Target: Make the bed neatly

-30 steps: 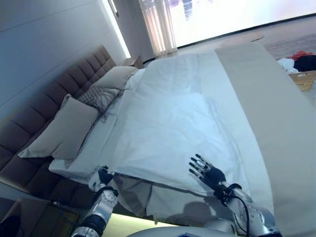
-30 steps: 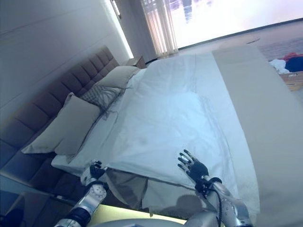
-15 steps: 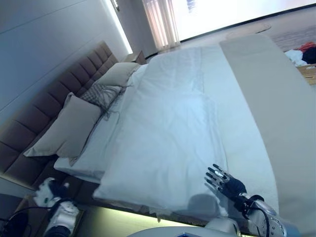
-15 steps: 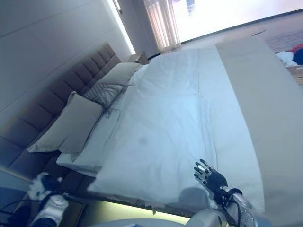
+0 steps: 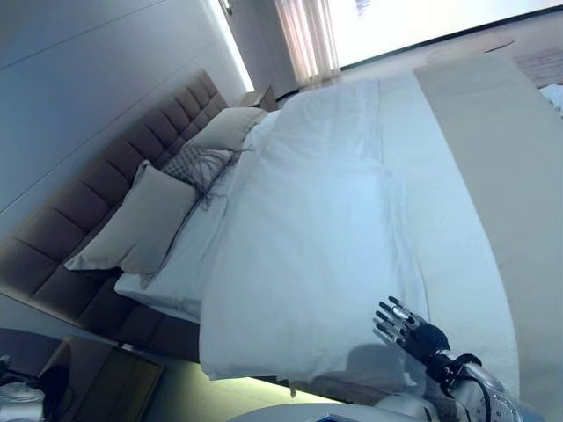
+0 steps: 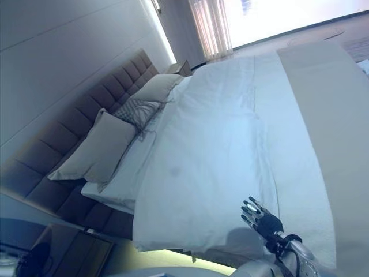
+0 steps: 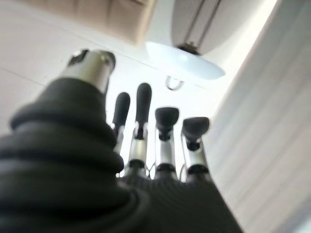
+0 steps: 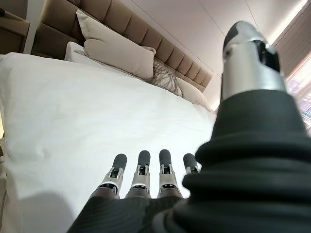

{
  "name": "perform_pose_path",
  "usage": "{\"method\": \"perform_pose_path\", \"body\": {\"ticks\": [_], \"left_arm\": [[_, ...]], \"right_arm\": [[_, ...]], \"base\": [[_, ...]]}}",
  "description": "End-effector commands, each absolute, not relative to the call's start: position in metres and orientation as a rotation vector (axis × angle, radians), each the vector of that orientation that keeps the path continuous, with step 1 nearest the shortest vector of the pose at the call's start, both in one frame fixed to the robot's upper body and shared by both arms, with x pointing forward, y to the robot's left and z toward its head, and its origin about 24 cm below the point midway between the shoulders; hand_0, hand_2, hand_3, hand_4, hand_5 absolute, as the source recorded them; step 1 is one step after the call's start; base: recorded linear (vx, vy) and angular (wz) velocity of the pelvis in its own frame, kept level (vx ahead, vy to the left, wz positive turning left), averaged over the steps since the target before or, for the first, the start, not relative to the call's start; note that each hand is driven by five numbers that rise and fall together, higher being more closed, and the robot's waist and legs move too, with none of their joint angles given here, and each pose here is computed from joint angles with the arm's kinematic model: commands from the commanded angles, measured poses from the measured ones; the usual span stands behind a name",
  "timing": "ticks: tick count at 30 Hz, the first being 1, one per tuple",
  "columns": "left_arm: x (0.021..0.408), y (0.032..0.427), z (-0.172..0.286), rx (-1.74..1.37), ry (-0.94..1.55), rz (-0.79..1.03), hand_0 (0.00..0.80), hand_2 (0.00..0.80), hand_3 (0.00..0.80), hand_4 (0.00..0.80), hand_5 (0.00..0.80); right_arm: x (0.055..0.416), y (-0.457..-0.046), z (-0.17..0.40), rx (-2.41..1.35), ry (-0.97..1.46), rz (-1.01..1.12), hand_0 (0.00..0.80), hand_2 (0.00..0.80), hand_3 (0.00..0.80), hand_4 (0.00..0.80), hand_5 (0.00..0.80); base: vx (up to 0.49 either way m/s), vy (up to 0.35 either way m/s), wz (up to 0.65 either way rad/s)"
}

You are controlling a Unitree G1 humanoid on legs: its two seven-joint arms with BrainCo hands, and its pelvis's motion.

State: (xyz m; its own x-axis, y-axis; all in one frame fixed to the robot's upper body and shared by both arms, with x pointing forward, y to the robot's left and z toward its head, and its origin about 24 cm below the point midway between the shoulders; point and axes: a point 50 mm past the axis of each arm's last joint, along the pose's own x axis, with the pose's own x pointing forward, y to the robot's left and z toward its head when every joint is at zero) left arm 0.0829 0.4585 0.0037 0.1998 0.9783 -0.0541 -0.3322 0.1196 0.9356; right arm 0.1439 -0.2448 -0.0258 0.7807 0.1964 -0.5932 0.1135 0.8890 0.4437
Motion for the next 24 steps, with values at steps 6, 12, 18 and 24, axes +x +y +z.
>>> {"method": "perform_pose_path", "body": {"ticks": [6,12,18,24], "left_arm": [[0.129,0.474,0.061,0.959,0.532,1.184,0.361,0.361,0.361,0.361,0.361],[0.155,0.446,0.047,0.850,0.387,1.016,0.000,0.000,0.000,0.000,0.000],[0.181,0.397,0.026,0.647,0.239,0.747,0.000,0.000,0.000,0.000,0.000],[0.198,0.316,-0.011,0.149,0.185,0.327,0.000,0.000,0.000,0.000,0.000]], "right_arm": [[0.178,-0.215,0.002,0.586,0.481,0.137,0.000,0.000,0.000,0.000,0.000],[0.174,-0.224,-0.002,0.530,0.456,0.113,0.000,0.000,0.000,0.000,0.000],[0.173,-0.242,-0.009,0.476,0.440,0.015,0.000,0.000,0.000,0.000,0.000],[0.171,-0.247,-0.024,0.541,0.419,-0.082,0.000,0.000,0.000,0.000,0.000]], "base": [[-0.008,-0.010,0.06],[-0.008,-0.046,0.04],[0.001,-0.088,-0.02],[-0.024,-0.212,-0.03]]}}
